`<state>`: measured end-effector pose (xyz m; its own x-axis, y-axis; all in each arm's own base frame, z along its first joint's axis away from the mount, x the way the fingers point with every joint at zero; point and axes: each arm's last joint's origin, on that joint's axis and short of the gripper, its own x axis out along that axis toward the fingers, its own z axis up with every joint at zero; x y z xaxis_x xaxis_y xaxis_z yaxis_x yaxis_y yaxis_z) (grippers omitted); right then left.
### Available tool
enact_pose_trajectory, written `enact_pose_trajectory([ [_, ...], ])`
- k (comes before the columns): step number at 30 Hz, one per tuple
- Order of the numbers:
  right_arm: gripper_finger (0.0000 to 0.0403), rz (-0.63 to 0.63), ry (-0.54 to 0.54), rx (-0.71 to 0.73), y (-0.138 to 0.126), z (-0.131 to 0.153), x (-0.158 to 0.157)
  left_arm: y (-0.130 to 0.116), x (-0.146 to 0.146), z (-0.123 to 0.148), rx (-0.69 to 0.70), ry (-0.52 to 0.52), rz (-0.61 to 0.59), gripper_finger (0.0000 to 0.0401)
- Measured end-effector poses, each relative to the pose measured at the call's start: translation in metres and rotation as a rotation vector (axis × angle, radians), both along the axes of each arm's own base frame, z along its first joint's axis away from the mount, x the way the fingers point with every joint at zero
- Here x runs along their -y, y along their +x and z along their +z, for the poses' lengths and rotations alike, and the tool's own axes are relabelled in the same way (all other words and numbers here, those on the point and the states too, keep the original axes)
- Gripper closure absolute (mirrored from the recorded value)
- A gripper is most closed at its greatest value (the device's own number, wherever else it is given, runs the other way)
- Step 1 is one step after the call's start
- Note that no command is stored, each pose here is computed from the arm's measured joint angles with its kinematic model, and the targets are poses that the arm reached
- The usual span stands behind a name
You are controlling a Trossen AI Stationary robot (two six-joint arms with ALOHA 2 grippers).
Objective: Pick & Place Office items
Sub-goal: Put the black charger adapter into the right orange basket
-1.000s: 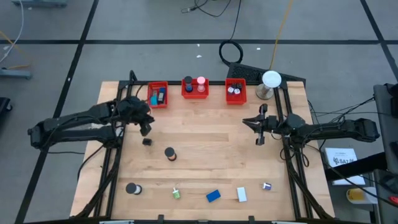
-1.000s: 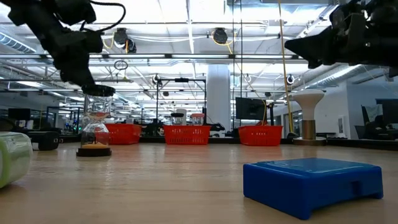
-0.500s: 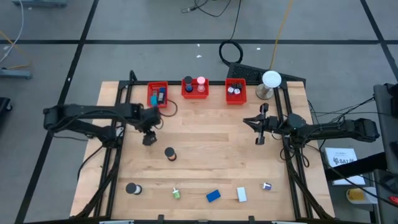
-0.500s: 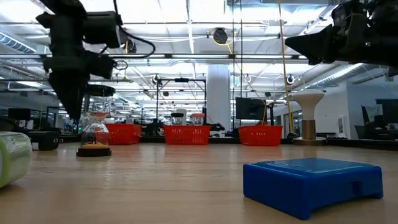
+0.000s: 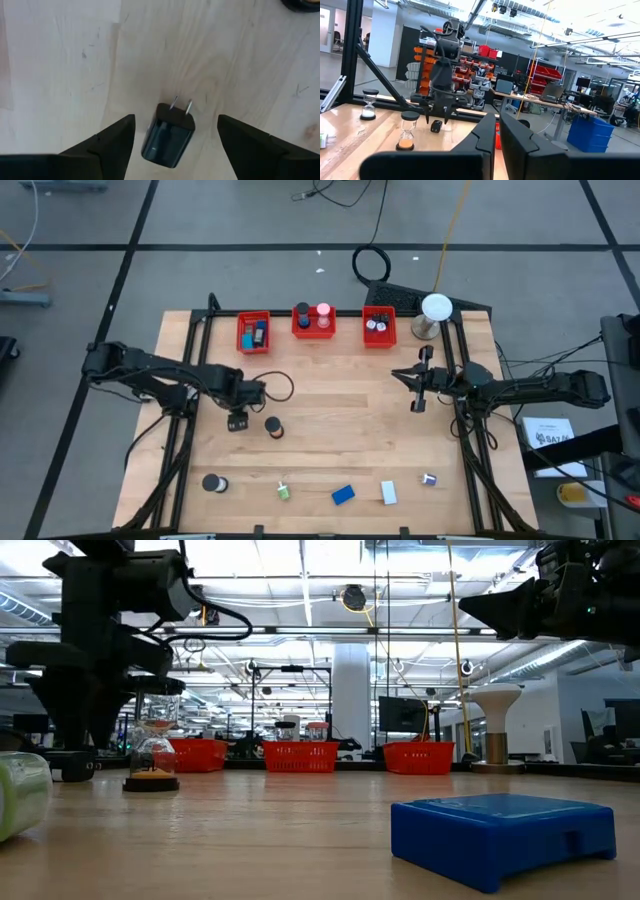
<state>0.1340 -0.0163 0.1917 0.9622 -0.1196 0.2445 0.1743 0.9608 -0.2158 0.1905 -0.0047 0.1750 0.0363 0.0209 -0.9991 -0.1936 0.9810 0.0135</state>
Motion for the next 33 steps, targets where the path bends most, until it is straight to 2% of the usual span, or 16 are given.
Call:
enact_pose_trajectory([
  [6, 0.0395, 0.0, 0.0, 0.002, 0.0, 0.0, 0.0, 0.0, 0.01, -0.005, -0.037, 0.043, -0.028, 0.0114],
  [13, 0.0397, 0.002, -0.002, 0.012, 0.0, 0.001, 0.0, 0.005, 0.014, -0.023, -0.144, 0.073, -0.04, 0.0138],
  [20, 0.0397, 0.003, -0.004, 0.02, 0.0, 0.002, 0.0, 0.006, 0.014, -0.029, -0.184, 0.079, -0.033, 0.0205],
  [24, 0.0397, 0.003, -0.004, 0.023, -0.001, 0.002, 0.0, 0.003, 0.011, -0.024, -0.171, 0.131, 0.01, 0.0254],
  [28, 0.0398, 0.003, -0.004, 0.023, -0.001, 0.002, 0.0, -0.004, 0.001, -0.003, -0.043, 0.202, 0.114, 0.0254],
  [31, 0.0401, 0.003, -0.003, 0.022, -0.001, 0.002, 0.0, -0.007, -0.01, 0.021, 0.181, 0.196, 0.224, 0.0254],
  [33, 0.0401, 0.003, -0.003, 0.022, -0.001, 0.002, 0.0, -0.003, -0.018, 0.037, 0.408, 0.189, 0.285, 0.0254],
])
